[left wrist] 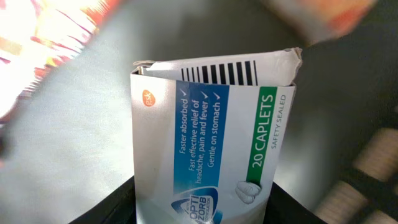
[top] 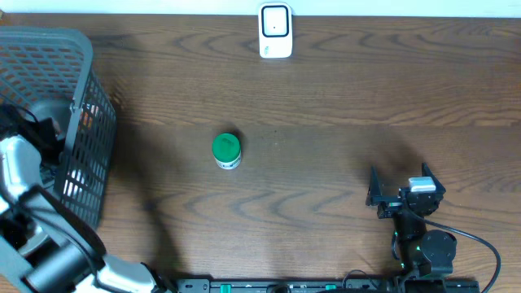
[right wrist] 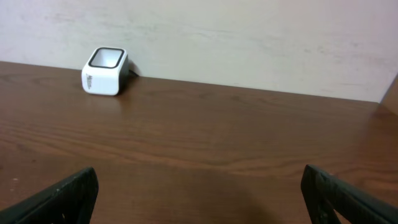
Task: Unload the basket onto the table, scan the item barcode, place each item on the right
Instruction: 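Reach the left gripper into the basket and grasp the white toothpaste box, then carry the toothpaste box right and set it near the right gripper, then withdraw the left arm back toward the basket, then reach into the basket and grasp the small orange snack box, then carry the orange box out and place it right of the green jar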
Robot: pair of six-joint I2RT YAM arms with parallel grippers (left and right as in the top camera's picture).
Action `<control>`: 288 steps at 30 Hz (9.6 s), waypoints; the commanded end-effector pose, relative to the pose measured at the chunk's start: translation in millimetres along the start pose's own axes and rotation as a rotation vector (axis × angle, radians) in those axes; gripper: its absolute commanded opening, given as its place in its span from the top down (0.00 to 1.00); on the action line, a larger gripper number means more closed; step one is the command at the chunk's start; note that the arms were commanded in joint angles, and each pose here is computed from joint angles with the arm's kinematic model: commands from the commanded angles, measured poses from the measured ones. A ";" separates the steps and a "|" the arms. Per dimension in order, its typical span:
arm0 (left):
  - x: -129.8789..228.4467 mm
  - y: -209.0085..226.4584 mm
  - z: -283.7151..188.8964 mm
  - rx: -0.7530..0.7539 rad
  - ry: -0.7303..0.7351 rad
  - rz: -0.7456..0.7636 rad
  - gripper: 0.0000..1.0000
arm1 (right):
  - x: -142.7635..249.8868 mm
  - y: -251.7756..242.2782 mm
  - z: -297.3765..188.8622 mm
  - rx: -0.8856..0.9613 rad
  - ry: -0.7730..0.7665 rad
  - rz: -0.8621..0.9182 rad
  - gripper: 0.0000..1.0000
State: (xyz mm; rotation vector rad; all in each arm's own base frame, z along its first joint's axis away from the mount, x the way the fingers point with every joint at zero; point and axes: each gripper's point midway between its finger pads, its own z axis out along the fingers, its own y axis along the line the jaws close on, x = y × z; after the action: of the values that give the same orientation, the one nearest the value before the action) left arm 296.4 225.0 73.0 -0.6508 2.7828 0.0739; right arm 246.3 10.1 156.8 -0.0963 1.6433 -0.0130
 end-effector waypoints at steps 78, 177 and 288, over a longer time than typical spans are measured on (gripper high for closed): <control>110.4 -429.0 -261.0 0.943 -0.440 0.759 0.02 | 0.7 -0.3 -0.1 0.002 0.002 0.013 0.01; -48.1 -41.2 116.9 -0.077 0.107 -0.655 0.02 | 0.8 -0.3 -0.1 0.002 0.002 0.012 0.01; 55.6 -425.1 -276.2 0.519 -0.428 0.678 0.01 | 0.8 -0.3 -0.1 0.002 0.002 0.012 0.01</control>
State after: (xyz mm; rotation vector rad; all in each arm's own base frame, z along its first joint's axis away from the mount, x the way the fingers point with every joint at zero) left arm 367.7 -250.9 230.7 0.3956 2.5752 -0.3263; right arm 246.3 10.1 156.8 -0.0963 1.6429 -0.0130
